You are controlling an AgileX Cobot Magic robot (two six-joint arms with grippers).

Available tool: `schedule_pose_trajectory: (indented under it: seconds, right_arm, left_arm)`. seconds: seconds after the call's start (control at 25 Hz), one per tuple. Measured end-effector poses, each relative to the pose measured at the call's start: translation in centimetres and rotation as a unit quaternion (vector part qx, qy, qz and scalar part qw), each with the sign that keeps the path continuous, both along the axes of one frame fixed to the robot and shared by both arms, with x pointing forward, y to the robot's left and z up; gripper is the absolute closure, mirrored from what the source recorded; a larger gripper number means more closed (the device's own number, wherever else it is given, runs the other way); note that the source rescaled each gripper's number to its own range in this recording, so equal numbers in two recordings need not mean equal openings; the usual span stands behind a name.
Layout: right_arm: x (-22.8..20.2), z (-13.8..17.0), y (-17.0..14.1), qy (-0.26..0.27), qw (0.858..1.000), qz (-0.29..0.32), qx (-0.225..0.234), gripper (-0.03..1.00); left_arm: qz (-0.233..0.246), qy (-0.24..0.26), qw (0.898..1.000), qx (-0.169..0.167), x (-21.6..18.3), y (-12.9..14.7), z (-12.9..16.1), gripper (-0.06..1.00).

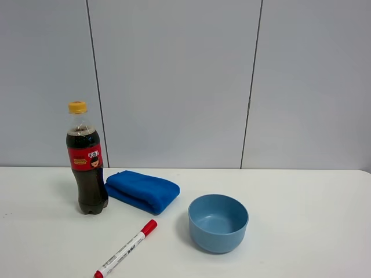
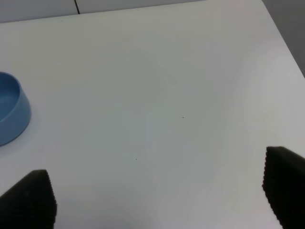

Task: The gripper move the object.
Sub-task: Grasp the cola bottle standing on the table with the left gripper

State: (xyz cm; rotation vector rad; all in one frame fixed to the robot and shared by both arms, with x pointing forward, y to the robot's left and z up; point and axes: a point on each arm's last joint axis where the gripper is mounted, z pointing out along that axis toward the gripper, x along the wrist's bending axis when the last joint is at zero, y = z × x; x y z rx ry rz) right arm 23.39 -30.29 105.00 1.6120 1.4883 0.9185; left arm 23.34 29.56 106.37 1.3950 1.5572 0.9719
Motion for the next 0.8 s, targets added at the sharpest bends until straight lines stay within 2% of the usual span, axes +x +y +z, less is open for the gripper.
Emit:
schedule_pose_trajectory:
  seconds: [0.08,0.16,0.48,0.6,0.8]
  right_arm:
    - [0.0,0.0,0.0,0.0,1.0,0.0,0.0,-0.03]
    - [0.0,0.0,0.0,0.0,1.0,0.0,0.0,-0.03]
    - [0.0,0.0,0.0,0.0,1.0,0.0,0.0,-0.03]
    - [0.0,0.0,0.0,0.0,1.0,0.0,0.0,-0.03]
    - [0.0,0.0,0.0,0.0,1.0,0.0,0.0,-0.03]
  left_arm:
    - [-0.002,-0.044,0.999,-0.003,-0.1,-0.1,1.2,-0.06]
    - [-0.004,-0.067,0.998,-0.007,0.0,-0.1,2.0,-0.06]
    - [-0.032,-0.094,0.994,-0.052,3.3,-0.6,3.7,-0.06]
    - [-0.036,-0.098,0.994,-0.032,4.5,-0.4,4.0,-0.06]
    - [-0.032,-0.134,0.99,0.008,6.0,0.0,4.9,-0.06]
